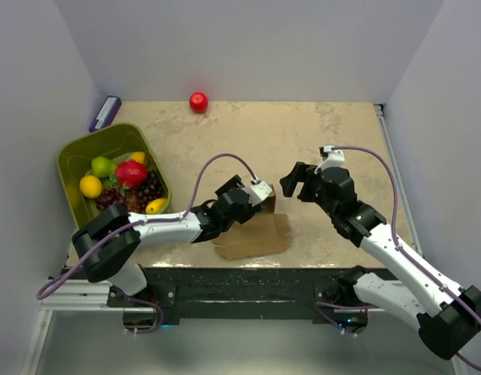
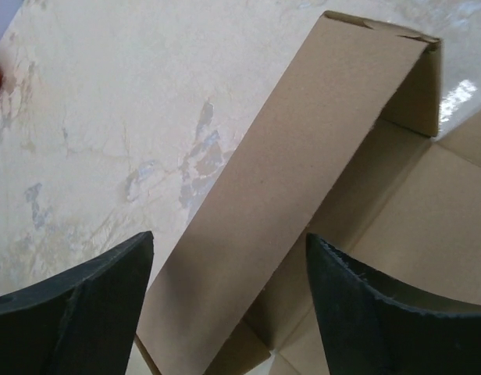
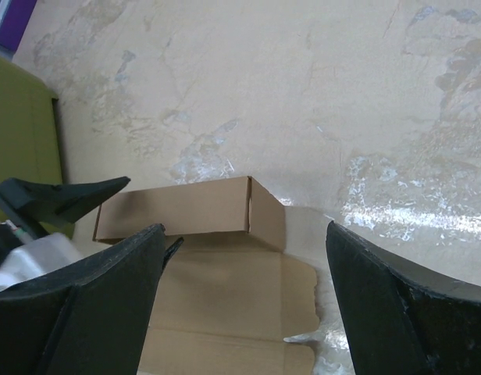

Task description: Fold the paper box

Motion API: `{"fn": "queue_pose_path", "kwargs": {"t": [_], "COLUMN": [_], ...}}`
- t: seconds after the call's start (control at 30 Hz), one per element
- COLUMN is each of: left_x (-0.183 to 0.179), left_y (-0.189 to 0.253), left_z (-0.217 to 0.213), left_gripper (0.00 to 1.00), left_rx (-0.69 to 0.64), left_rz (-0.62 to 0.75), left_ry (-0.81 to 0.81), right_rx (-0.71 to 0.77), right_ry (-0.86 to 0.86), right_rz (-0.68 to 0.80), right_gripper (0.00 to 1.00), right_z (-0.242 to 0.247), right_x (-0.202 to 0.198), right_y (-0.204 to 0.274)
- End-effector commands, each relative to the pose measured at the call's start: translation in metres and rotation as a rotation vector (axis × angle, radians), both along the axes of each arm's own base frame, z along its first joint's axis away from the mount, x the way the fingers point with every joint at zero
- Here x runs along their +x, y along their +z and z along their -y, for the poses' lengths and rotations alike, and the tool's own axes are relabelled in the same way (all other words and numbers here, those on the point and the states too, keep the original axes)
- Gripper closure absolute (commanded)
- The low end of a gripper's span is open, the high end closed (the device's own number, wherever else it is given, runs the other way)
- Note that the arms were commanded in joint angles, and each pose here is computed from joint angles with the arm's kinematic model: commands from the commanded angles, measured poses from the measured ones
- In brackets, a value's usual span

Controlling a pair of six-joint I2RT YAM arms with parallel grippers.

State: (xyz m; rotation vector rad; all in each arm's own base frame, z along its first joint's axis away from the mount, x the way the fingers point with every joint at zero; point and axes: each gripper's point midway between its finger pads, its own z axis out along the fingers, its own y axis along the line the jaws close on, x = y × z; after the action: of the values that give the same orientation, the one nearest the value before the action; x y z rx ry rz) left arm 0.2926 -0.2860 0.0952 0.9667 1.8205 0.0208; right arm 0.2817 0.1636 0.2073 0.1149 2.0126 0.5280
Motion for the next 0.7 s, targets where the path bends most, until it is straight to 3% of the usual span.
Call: {"fn": "queue_pose_path", "kwargs": {"t": [0.0,0.23,0.47,0.67], "left_x": [0.023,0.031,0.044,0.046], "left_y": [0.018,0.016,-0.010,-0.015], "left_z": [0.002,0.001,-0.014,-0.024], "left_gripper": [0.23,0.49,0.63,0.66], "left_rx": [0.020,-0.001,0.023,-0.025], "left_rz": [0.104,0.112,0.002,-0.060], "left_ry": [0.097,0.172,0.297,0.373], "right_rx": [-0.004,-0.026,-0.076,-0.038], "right_ry": [-0.010,0.011,0.027,0.026], "right_rz": [0.037,0.005,-0.092,-0.156], "right_gripper": [0.14,0.14,0.13,0.13], "right_z": [0.005,0.006,0.011,0.011], "right_x": [0.000,-0.007,-0.021,-0.033], "right_y": [0.013,0.016,0.011,0.003]}}
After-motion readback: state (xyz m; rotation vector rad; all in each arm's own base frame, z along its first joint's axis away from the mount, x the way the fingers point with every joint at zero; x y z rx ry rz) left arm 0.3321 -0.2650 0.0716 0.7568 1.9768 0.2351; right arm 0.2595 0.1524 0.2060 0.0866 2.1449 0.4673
